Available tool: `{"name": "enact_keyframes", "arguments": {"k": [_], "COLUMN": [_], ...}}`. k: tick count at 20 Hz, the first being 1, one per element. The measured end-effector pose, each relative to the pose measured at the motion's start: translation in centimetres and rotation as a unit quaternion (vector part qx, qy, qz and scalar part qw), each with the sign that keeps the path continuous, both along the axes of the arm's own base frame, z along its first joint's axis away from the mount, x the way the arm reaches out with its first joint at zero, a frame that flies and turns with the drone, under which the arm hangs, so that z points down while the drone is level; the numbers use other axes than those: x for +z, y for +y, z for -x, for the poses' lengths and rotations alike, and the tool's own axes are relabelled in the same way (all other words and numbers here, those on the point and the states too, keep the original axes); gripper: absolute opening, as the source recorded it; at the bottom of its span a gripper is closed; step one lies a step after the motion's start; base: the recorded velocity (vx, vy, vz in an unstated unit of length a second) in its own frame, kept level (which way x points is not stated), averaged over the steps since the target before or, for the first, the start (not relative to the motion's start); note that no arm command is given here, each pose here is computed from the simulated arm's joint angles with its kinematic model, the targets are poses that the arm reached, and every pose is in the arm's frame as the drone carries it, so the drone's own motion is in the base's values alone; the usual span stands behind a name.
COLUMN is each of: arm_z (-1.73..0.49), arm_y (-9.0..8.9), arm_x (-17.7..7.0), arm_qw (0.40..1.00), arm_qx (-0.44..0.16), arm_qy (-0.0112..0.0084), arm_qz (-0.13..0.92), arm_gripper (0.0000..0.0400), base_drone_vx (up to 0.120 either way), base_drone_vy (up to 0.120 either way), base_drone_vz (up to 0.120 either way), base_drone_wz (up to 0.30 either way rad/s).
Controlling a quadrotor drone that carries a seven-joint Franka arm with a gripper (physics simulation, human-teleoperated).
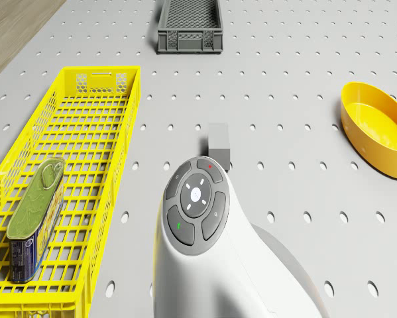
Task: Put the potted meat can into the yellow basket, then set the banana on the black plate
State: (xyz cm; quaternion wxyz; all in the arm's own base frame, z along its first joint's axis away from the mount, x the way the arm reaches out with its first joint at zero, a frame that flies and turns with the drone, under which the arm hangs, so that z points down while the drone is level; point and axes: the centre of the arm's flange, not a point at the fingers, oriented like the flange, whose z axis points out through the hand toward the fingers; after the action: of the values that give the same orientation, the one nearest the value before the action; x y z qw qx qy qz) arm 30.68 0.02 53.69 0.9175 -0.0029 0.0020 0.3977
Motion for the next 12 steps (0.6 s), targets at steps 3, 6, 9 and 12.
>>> {"name": "enact_keyframes", "arguments": {"k": [3,6,9,12], "arm_z": [0.00,0.00,0.00,0.00], "arm_y": [0.0,0.0,0.0,0.0], "arm_x": [0.0,0.1,0.9,2.1], "arm_qw": [1.000,1.000,1.000,1.000], "arm_qx": [0.000,0.000,0.000,0.000], "arm_qy": [0.0000,0.0000,0.0000,0.0000], "arm_qz": [0.000,0.000,0.000,0.000], "arm_gripper": [0.0201,0.0201,0.0201,0.0201], "base_drone_vx": [-0.120,-0.040,0.000,0.000], "base_drone_vy": [0.000,0.000,0.000,0.000], "base_drone_vz": [0.000,0.000,0.000,0.000], "base_drone_wz": [0.000,0.000,0.000,0.000]}}
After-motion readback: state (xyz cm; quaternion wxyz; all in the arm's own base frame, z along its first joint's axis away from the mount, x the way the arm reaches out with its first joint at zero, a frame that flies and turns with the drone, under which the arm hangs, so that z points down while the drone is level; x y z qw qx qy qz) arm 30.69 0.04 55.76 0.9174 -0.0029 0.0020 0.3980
